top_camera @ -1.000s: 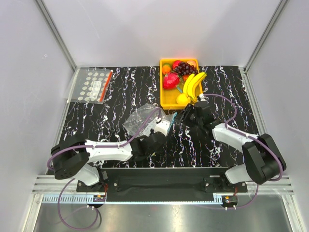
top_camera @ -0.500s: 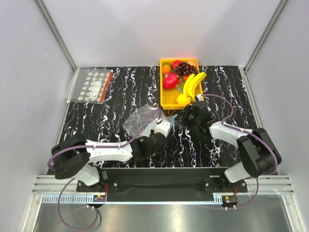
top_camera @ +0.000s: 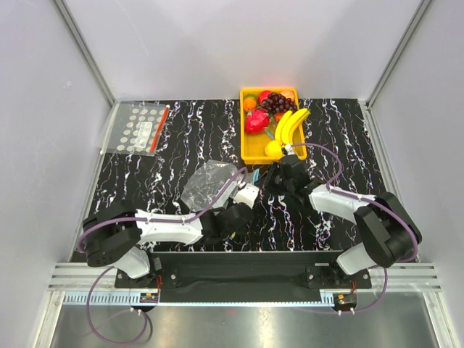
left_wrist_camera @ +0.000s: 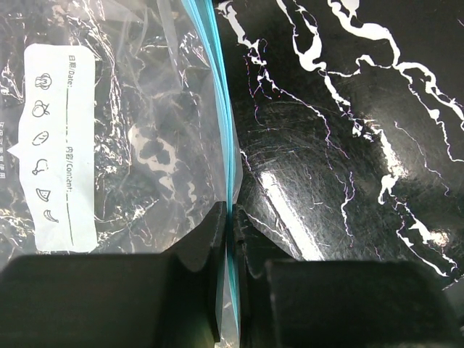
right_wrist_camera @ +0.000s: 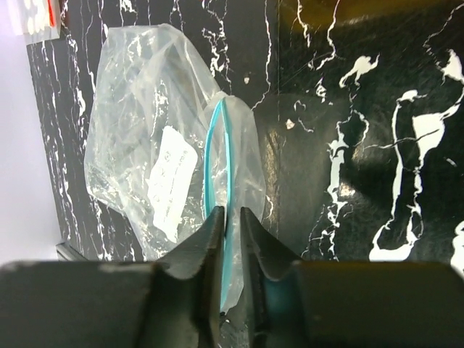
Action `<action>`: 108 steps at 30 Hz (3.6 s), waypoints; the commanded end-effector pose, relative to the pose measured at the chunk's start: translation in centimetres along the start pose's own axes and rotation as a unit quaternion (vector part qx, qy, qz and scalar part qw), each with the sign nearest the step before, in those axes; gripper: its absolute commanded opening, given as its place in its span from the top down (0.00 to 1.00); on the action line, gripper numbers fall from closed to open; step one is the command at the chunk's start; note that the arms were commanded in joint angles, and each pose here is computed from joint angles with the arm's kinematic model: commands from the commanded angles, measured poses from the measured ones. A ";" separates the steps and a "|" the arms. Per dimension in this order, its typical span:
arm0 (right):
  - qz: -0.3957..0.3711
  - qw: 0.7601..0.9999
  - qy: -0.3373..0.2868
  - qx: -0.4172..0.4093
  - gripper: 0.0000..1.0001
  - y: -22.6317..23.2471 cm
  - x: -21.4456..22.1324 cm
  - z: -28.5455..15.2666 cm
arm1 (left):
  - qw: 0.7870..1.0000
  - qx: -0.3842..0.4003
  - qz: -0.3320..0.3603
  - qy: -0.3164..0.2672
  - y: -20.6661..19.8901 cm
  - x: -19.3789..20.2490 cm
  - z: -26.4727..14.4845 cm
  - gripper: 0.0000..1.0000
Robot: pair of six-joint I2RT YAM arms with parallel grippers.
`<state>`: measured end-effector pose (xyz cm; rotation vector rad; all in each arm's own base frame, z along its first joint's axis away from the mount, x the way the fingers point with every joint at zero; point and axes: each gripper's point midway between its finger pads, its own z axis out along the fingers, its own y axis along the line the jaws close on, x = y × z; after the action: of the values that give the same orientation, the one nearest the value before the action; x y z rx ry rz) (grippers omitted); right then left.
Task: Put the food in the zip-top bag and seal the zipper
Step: Open the zipper of the food storage bag.
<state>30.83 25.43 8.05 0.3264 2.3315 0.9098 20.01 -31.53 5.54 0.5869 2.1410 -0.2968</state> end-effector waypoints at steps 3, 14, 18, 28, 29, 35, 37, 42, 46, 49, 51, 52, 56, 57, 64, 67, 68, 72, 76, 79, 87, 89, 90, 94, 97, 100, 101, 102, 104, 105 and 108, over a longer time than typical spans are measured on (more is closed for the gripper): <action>-0.003 1.000 -0.013 -0.025 0.91 1.3 -0.3 -0.2 | 0.999 0.006 -0.017 -0.050 -1.1 -3.4 -0.8 0.83; -0.037 0.996 -0.046 -0.073 1.00 2.8 -0.7 -2.8 | 0.997 0.015 -0.033 -0.075 0.3 -7.0 -5.5 0.39; -0.049 0.993 -0.056 -0.089 1.00 3.6 -0.7 -3.9 | 0.996 0.018 -0.038 -0.080 0.2 -8.4 -5.5 0.37; -0.068 0.990 -0.068 -0.105 1.00 4.8 -0.5 -5.8 | 0.997 0.042 -0.046 -0.053 -1.1 -8.6 -3.4 0.51; -0.070 0.990 -0.068 -0.105 1.00 4.8 -0.5 -5.9 | 0.996 0.048 -0.052 -0.054 -1.2 -8.8 -3.3 0.53; -0.072 0.989 -0.073 -0.106 1.00 4.9 -0.6 -6.2 | 0.996 0.042 -0.057 -0.047 -0.6 -8.5 -2.6 0.60; -0.072 0.989 -0.073 -0.107 1.00 4.9 -0.6 -6.2 | 0.996 0.042 -0.055 -0.046 -0.6 -8.4 -2.5 0.62; -0.072 0.989 -0.072 -0.109 1.00 5.0 -0.6 -6.2 | 0.996 0.053 -0.053 -0.041 -1.2 -8.3 -2.2 0.60; -0.070 0.989 -0.071 -0.107 1.00 4.9 -0.5 -6.1 | 0.995 0.073 -0.052 -0.032 -2.3 -8.1 -1.6 0.61; -0.071 0.989 -0.071 -0.105 1.00 4.7 -0.4 -6.1 | 0.996 0.068 -0.044 -0.022 -2.3 -7.7 -1.1 0.69; -0.071 0.990 -0.073 -0.099 1.00 4.5 -0.5 -6.1 | 0.997 0.057 -0.037 -0.021 -1.9 -7.8 -1.0 0.85; -0.070 0.991 -0.069 -0.088 1.00 3.9 -0.2 -6.0 | 0.999 0.039 -0.029 -0.013 -1.1 -7.4 -1.1 0.90; -0.071 0.993 -0.069 -0.060 1.00 2.4 0.1 -5.6 | 1.000 -0.006 -0.006 -0.001 1.8 -8.0 -2.6 1.00; -0.065 0.994 -0.066 -0.053 1.00 1.8 0.4 -5.5 | 1.000 -0.026 0.000 -0.008 2.9 -8.8 -3.4 1.00; -0.057 0.997 -0.053 -0.026 0.97 0.0 1.4 -4.4 | 0.992 -0.123 0.032 0.003 8.1 -10.5 -8.3 1.00; -0.055 0.996 -0.037 -0.061 0.79 1.2 1.9 -4.1 | 0.994 -0.105 0.025 -0.012 7.7 -11.0 -8.6 1.00; -0.055 0.995 -0.036 -0.073 0.73 1.7 1.9 -4.2 | 0.995 -0.099 0.022 -0.015 7.5 -11.1 -8.5 1.00; -0.067 0.992 -0.028 -0.101 0.51 3.6 2.0 -4.2 | 0.997 -0.073 0.018 -0.017 6.4 -10.9 -7.8 1.00; -0.079 0.988 -0.022 -0.128 0.37 5.6 2.6 -4.1 | 0.998 -0.059 0.015 -0.023 5.5 -11.2 -7.2 1.00; -0.076 0.987 -0.025 -0.141 0.36 6.5 2.9 -4.1 | 0.998 -0.056 0.015 -0.025 5.3 -11.4 -7.0 1.00; -0.075 0.995 -0.005 -0.069 0.68 4.8 3.3 -2.2 | 0.998 -0.058 0.015 -0.032 5.8 -12.4 -7.7 1.00; -0.078 0.996 -0.011 -0.031 0.73 3.7 2.9 -1.5 | 0.995 -0.091 0.021 -0.040 7.2 -13.5 -8.8 1.00; -0.081 0.997 0.002 -0.011 0.78 2.7 3.4 -1.5 | 0.991 -0.128 0.035 -0.033 8.8 -13.3 -9.6 1.00; -0.089 0.996 0.007 0.024 0.80 1.4 3.5 -0.7 | 0.977 -0.207 0.045 -0.030 12.1 -14.5 -12.6 1.00; -0.094 0.995 0.016 0.020 0.77 1.8 3.6 -0.3 | 0.971 -0.234 0.053 -0.019 13.1 -14.6 -13.6 1.00; -0.102 0.995 0.015 0.013 0.66 2.4 3.3 -0.1 | 0.964 -0.259 0.066 -0.008 13.8 -13.9 -13.4 1.00; -0.107 0.994 0.009 0.005 0.60 2.8 3.0 -0.1 | 0.964 -0.259 0.066 -0.009 13.7 -13.8 -13.1 1.00; -0.111 0.994 0.018 -0.017 0.53 3.7 3.3 -0.4 | 0.964 -0.256 0.072 -0.003 13.6 -13.1 -12.6 1.00; -0.124 0.992 0.011 -0.035 0.39 4.5 2.9 -0.8 | 0.971 -0.231 0.062 -0.008 12.8 -12.9 -11.6 1.00; -0.130 0.990 0.005 -0.048 0.35 5.3 2.5 -1.4 | 0.974 -0.219 0.059 -0.006 12.5 -12.5 -11.1 1.00; -0.157 0.986 -0.014 -0.063 0.30 6.6 1.3 -2.6 | 0.984 -0.175 0.039 0.007 12.1 -11.0 -9.0 1.00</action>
<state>27.42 28.70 8.70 0.0176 2.3385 0.8397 24.87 -19.80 20.35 0.4844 2.1064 0.2479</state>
